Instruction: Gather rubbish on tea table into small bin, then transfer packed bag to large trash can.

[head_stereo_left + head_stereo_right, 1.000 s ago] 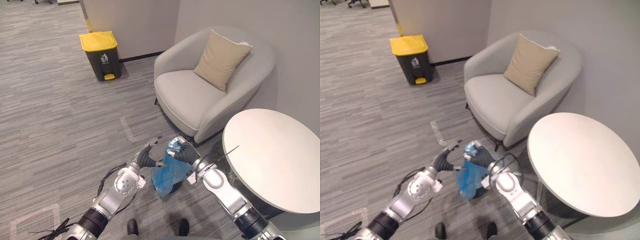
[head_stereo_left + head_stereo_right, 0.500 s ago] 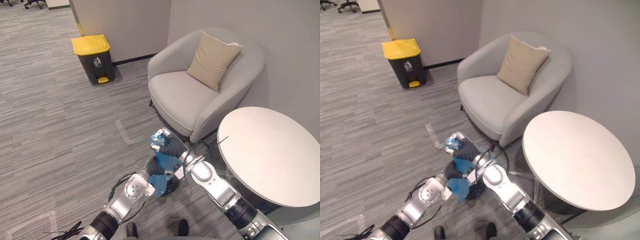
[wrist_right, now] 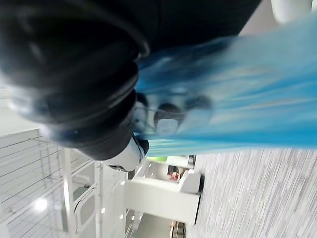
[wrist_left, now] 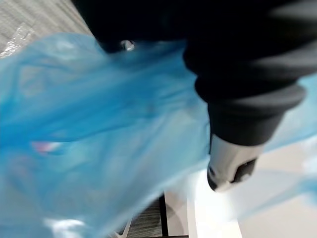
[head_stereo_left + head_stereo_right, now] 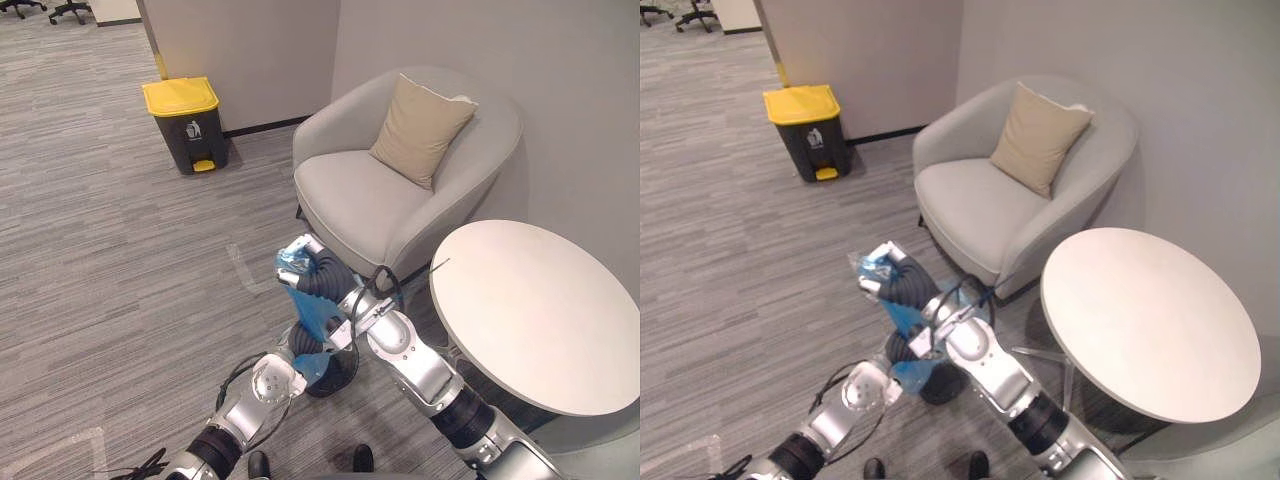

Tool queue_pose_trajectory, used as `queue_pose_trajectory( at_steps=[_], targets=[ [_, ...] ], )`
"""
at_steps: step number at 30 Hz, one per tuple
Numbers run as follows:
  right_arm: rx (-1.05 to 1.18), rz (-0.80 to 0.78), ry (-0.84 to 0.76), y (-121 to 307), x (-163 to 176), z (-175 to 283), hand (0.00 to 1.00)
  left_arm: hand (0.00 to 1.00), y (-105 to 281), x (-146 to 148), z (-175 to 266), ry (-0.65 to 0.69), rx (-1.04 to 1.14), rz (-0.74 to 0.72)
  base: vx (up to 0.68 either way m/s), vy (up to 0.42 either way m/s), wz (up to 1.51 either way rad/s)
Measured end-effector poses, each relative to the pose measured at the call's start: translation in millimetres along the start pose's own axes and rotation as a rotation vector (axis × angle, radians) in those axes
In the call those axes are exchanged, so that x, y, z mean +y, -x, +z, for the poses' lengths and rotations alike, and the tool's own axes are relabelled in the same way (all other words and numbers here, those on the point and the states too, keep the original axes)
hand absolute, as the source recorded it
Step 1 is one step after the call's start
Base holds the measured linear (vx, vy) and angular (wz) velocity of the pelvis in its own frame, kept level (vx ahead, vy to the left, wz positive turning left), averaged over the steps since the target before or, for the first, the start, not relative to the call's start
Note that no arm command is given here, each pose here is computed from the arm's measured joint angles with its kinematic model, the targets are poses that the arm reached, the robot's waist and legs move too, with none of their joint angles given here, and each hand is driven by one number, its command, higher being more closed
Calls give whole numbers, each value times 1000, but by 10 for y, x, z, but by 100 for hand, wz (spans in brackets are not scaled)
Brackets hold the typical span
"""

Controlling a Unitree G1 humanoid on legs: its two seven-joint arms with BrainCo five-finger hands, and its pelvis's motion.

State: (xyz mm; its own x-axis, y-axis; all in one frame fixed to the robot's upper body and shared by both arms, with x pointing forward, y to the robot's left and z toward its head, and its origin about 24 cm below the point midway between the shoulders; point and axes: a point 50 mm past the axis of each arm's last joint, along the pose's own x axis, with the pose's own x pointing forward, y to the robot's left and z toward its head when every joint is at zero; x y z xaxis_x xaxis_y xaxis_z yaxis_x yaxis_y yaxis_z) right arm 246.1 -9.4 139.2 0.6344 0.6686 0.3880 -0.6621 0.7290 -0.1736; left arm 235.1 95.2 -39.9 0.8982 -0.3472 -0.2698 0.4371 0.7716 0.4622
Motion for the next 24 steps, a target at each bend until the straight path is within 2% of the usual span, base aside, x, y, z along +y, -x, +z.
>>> queue_pose_trajectory(
  at_steps=[11,12,18,24],
  targets=[
    [-14,-25,-77,-16,50,9,100,100,6,-78,-50,51,52,28,0,0,0],
    [-11,-29,-88,-1,63,-4,0,100,7,-78,-62,52,57,29,0,0,0],
    [-3,-50,-121,78,108,-59,0,100,13,-54,-111,93,92,43,0,0,3],
    [72,-65,55,212,105,-218,0,100,45,74,-190,152,128,131,0,0,1]
  ],
)
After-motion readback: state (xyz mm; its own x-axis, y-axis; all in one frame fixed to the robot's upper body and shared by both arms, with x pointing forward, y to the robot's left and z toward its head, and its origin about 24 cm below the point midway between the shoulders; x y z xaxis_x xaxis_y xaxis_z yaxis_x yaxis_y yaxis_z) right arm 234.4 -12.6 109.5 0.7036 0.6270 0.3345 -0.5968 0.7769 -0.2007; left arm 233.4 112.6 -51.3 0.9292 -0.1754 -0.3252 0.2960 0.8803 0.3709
